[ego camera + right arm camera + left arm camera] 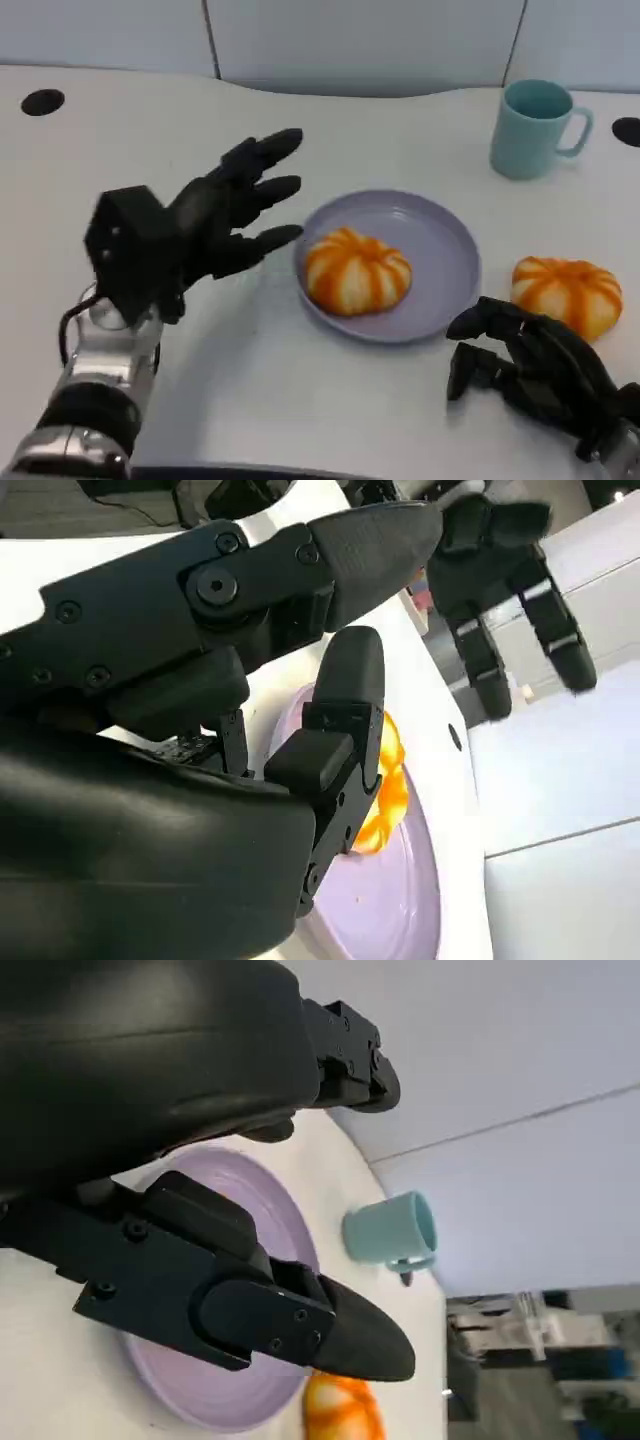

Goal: Grasp the bread from the table and place it into the plate.

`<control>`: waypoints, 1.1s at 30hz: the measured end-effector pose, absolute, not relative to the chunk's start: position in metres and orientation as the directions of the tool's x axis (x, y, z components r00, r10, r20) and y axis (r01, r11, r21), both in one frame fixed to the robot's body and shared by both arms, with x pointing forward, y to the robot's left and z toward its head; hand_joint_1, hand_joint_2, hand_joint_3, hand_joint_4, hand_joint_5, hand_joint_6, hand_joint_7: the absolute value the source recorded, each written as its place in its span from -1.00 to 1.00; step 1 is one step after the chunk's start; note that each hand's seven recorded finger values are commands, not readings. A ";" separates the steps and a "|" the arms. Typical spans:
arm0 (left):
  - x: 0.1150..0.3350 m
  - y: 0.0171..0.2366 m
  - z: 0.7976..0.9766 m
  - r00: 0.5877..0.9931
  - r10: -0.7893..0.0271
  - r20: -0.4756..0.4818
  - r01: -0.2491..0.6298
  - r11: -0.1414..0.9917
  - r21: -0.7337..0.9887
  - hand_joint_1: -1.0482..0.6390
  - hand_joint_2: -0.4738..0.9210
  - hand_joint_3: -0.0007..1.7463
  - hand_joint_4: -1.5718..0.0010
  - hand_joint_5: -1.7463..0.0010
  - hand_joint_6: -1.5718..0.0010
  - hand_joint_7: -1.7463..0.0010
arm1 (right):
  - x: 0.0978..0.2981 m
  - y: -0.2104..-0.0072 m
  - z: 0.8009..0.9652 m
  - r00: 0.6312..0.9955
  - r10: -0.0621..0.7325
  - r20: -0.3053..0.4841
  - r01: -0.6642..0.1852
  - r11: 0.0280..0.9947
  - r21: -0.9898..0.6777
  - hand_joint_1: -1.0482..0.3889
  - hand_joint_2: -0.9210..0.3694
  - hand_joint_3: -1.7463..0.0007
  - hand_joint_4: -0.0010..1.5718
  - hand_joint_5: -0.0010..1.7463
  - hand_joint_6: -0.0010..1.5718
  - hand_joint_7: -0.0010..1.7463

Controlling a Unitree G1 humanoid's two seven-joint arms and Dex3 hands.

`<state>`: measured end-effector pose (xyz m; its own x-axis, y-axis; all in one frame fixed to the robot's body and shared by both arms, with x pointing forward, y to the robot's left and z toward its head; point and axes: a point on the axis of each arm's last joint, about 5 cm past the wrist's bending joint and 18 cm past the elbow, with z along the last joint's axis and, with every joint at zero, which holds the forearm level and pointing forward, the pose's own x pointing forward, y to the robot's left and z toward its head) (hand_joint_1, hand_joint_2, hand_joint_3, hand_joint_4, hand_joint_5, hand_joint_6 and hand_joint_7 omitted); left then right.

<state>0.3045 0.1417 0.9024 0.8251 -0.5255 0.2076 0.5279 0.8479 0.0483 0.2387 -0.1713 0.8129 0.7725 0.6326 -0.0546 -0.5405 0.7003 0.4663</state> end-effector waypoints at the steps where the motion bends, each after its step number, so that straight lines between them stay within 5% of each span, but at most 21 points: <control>1: 0.302 0.145 0.902 0.828 -0.514 0.224 0.524 0.852 0.017 -0.81 1.00 -0.83 0.80 0.00 0.57 0.74 | 0.239 -0.171 0.813 0.773 0.631 -0.056 -0.539 0.702 0.466 -0.27 -1.00 0.94 -0.20 0.80 0.00 0.06; 7: 0.278 0.157 0.884 0.866 -0.420 0.272 0.488 0.830 -0.271 -0.71 1.00 -0.94 0.65 -0.32 0.35 0.63 | 0.239 -0.172 0.813 0.777 0.627 -0.062 -0.535 0.708 0.461 -0.27 -1.00 0.95 -0.20 0.79 0.01 0.07; 14: 0.247 0.164 0.864 0.901 -0.356 0.247 0.433 0.748 -0.504 -0.59 0.96 -1.00 0.68 -0.64 0.41 0.33 | 0.240 -0.172 0.813 0.775 0.629 -0.065 -0.539 0.711 0.452 -0.26 -1.00 0.90 -0.23 0.86 -0.02 0.08; 18: 0.235 0.169 0.862 0.905 -0.345 0.251 0.426 0.741 -0.519 -0.56 0.97 -1.00 0.58 -0.92 0.63 -0.50 | 0.239 -0.173 0.813 0.773 0.632 -0.061 -0.541 0.706 0.456 -0.27 -1.00 0.90 -0.22 0.85 -0.02 0.10; 21: 0.226 0.172 0.860 0.911 -0.335 0.240 0.412 0.745 -0.525 -0.48 0.99 -0.99 0.53 -0.99 0.70 -0.91 | 0.239 -0.172 0.813 0.772 0.633 -0.064 -0.547 0.711 0.441 -0.27 -1.00 0.89 -0.23 0.86 -0.04 0.11; 33: 0.197 0.181 0.842 0.948 -0.286 0.143 0.315 0.755 -0.576 -0.46 0.95 -0.99 0.45 -1.00 0.59 -1.00 | 0.238 -0.173 0.813 0.777 0.625 -0.070 -0.542 0.721 0.432 -0.29 -1.00 0.92 -0.26 0.81 -0.05 0.11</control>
<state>0.1972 0.1815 0.8421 0.9475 -0.2860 0.1428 0.3146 0.7547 -0.5757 0.2377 -0.1735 0.8130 0.7771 0.6255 -0.0696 -0.5417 0.7210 0.4321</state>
